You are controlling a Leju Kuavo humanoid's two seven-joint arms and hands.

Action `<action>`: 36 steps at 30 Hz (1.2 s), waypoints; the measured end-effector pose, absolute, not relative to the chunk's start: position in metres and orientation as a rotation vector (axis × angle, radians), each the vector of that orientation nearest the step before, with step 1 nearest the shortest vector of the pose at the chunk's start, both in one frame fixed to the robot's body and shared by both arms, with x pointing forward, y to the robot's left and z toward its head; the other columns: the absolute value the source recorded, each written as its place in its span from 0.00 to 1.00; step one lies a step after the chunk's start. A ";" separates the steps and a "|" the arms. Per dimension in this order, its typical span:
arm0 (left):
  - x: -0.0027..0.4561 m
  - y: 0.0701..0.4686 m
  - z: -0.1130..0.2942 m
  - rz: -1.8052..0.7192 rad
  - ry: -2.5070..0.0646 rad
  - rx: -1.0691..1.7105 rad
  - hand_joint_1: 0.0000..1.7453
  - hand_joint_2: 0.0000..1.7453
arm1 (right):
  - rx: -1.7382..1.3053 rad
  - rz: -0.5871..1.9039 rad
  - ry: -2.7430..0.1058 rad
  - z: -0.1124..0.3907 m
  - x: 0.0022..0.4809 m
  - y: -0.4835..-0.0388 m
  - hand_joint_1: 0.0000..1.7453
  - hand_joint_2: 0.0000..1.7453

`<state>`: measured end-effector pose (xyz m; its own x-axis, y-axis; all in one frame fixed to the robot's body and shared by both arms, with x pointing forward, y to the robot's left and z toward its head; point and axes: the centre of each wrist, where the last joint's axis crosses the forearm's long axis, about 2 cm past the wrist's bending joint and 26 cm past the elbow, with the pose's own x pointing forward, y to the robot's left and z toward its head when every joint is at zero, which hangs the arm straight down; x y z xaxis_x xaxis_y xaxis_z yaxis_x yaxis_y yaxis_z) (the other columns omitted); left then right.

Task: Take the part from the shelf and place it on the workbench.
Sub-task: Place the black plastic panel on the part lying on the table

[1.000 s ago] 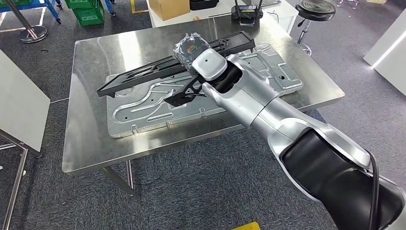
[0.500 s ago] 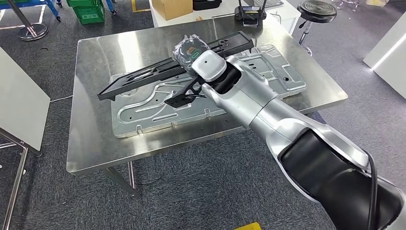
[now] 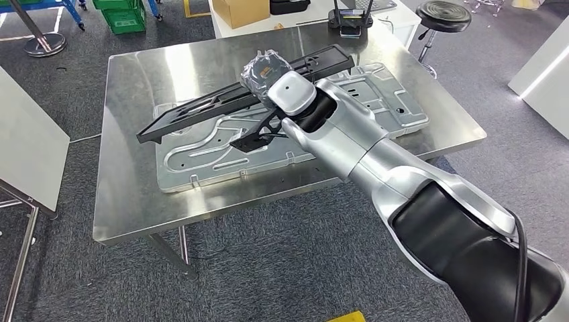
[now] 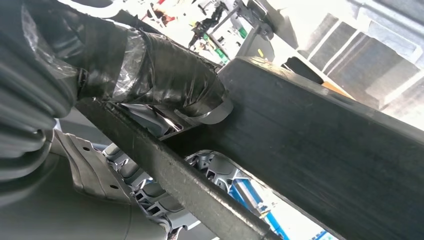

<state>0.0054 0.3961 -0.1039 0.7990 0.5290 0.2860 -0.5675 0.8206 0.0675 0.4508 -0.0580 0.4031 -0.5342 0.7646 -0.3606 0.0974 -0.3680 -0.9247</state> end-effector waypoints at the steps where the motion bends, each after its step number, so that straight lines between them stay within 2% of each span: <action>1: 0.006 0.396 -0.104 0.591 -0.261 0.153 0.00 1.00 | -1.159 1.953 -1.402 0.403 0.451 -0.058 1.00 1.00; 36: 0.004 0.397 -0.104 0.589 -0.261 0.154 0.00 1.00 | -1.163 1.962 -1.395 0.402 0.451 -0.058 1.00 1.00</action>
<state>0.0044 0.3975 -0.1037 0.8000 0.5274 0.2861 -0.5662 0.8214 0.0689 0.4508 -0.0576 0.4016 -0.5342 0.7606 -0.3691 0.0986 -0.3775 -0.9207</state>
